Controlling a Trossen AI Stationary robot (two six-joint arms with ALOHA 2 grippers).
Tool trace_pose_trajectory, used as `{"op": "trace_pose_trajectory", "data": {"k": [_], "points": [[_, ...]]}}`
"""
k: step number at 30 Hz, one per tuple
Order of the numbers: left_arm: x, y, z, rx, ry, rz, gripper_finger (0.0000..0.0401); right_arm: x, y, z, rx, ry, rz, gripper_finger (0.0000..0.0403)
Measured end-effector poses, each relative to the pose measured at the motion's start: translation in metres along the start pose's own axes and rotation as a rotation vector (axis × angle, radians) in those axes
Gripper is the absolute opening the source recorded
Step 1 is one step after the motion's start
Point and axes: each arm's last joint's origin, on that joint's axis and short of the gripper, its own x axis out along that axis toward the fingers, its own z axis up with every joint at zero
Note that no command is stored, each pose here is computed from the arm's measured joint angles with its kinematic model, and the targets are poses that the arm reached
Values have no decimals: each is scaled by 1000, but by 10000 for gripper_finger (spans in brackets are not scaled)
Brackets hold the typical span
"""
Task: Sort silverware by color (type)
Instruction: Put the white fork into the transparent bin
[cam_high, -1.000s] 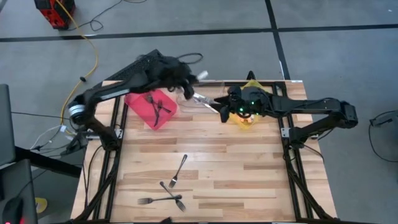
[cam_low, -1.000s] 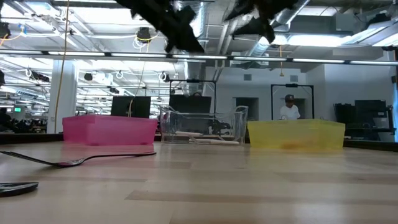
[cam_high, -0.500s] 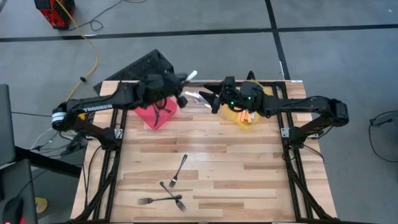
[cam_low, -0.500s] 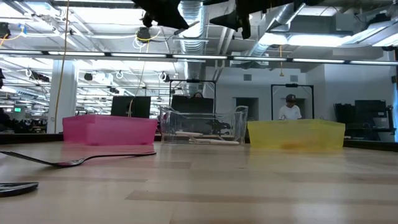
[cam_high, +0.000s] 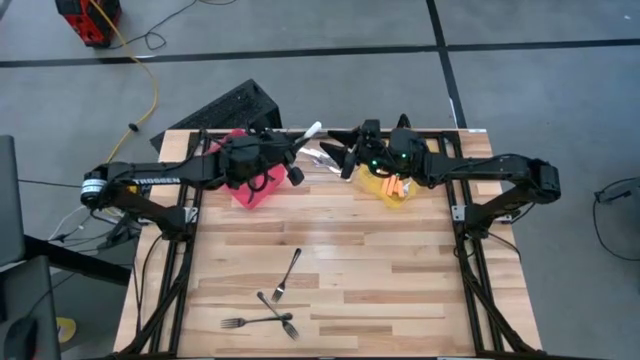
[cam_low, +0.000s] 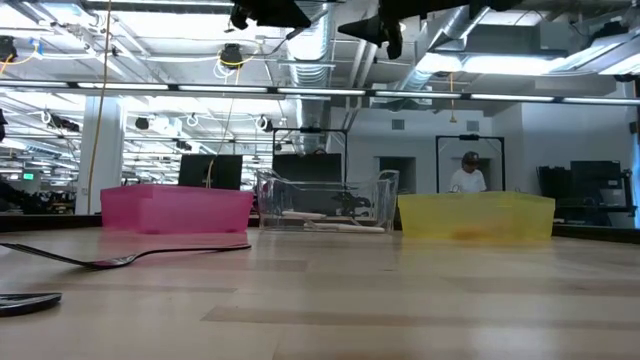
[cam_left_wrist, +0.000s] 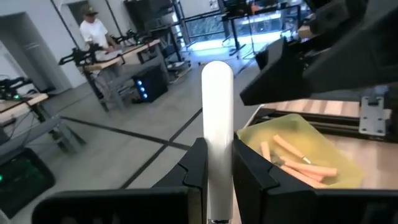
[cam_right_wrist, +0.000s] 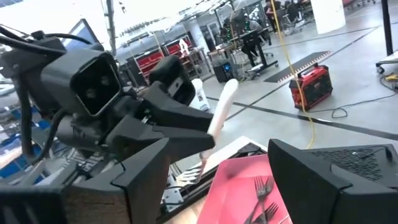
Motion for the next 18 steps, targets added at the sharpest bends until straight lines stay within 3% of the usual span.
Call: {"op": "trace_pose_trajectory", "data": {"k": [8, 18], "points": [[-2, -5, 1, -10, -8, -25, 29, 0, -2, 1, -36, -3, -4, 302], [-3, -5, 3, -22, -29, -41, 29, 2, -11, 6, 3, -22, -33, 356]]}}
